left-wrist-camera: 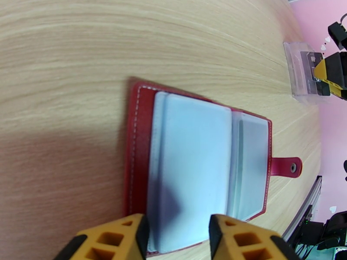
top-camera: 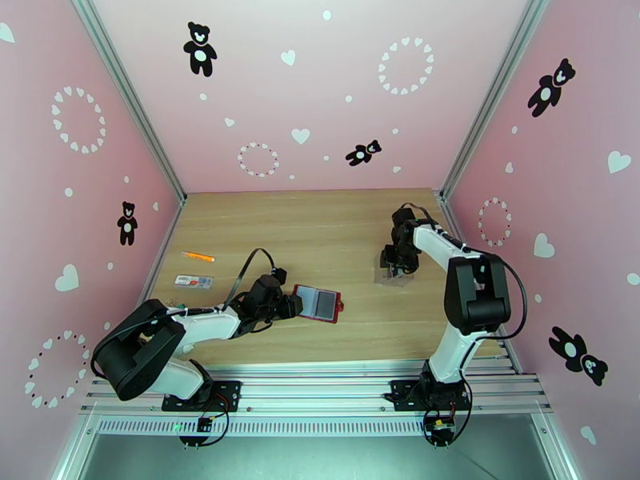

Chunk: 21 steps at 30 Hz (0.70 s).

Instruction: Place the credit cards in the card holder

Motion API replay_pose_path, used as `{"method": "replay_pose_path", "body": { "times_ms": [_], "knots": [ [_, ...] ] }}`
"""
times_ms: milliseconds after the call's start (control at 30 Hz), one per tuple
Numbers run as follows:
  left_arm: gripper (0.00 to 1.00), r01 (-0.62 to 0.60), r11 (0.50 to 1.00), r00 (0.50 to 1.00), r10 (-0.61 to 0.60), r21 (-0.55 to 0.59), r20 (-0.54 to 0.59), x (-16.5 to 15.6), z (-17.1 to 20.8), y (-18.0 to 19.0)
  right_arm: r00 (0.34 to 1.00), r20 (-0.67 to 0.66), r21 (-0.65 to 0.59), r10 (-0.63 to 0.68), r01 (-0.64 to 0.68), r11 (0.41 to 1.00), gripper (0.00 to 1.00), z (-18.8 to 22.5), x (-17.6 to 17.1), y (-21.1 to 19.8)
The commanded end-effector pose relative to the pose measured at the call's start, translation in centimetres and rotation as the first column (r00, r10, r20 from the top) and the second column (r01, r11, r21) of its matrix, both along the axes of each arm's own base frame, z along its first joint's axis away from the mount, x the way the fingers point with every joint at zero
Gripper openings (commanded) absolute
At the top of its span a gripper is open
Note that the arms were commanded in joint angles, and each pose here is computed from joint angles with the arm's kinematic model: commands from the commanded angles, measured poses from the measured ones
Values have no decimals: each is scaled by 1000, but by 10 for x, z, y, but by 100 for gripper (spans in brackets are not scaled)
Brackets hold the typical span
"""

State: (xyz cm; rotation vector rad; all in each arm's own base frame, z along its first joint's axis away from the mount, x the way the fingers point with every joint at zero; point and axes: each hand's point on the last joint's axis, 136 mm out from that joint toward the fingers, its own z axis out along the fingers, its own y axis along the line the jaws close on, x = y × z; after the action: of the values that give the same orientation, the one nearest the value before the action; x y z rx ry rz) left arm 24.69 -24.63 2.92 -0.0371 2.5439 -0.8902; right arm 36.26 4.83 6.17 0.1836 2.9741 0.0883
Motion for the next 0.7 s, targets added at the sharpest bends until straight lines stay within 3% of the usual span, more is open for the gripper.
{"method": "replay_pose_path", "body": {
  "times_ms": [0,133,667],
  "knots": [
    [43,-11,999,998,13,51,-58,-9,-21,13,998,60,-47,-9,12,999,58,22,2,-7],
    [43,-12,999,998,15,52,-58,-9,-21,13,998,63,-132,-27,35,991,58,23,3,-22],
    [43,-12,999,998,15,52,-60,-9,-22,14,999,4,-191,-34,34,981,53,3,3,-31]
  ]
}}
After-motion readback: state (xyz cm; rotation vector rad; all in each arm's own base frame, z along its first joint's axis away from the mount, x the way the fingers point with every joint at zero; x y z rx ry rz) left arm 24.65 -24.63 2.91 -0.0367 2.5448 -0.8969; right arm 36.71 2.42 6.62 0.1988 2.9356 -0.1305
